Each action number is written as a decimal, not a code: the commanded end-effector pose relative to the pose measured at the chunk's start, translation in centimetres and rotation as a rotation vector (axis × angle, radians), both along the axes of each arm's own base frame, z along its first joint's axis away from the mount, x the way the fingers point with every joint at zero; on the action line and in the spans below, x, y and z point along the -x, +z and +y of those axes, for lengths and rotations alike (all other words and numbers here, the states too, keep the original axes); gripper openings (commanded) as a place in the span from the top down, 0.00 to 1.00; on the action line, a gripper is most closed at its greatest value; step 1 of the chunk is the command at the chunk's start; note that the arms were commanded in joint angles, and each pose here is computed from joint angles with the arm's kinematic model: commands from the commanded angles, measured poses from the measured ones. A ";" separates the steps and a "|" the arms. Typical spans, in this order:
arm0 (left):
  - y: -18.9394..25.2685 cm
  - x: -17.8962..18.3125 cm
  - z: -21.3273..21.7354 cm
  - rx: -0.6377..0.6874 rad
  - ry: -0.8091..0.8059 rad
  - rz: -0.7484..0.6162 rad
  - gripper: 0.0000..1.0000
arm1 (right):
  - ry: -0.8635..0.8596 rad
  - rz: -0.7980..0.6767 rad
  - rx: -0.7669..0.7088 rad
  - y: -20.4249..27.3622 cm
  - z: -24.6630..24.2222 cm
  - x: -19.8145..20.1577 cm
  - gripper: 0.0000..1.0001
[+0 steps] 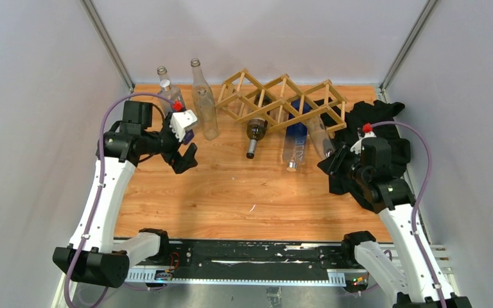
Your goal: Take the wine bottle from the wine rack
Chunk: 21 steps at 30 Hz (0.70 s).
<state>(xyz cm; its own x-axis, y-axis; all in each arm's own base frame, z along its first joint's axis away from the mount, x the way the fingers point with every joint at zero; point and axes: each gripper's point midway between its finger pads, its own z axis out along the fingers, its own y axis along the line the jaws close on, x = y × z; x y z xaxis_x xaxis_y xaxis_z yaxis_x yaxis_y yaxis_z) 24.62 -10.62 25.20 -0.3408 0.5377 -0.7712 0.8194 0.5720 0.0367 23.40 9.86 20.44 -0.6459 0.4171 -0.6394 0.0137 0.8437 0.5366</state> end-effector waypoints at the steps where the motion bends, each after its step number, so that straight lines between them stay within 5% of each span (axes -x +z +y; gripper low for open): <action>1: 1.7 0.2 -0.4 -0.004 -0.025 -0.052 0.00 | 0.037 -0.073 -0.025 3.2 0.3 1.6 1.00; 10: 2.0 0.3 -1.6 -0.009 -0.061 -0.055 0.00 | 0.040 -0.169 -0.026 6.5 -0.2 3.8 1.00; 21: 1.8 1.8 -3.5 -0.002 -0.164 -0.067 0.00 | 0.249 -0.194 -0.100 10.4 3.0 4.8 1.00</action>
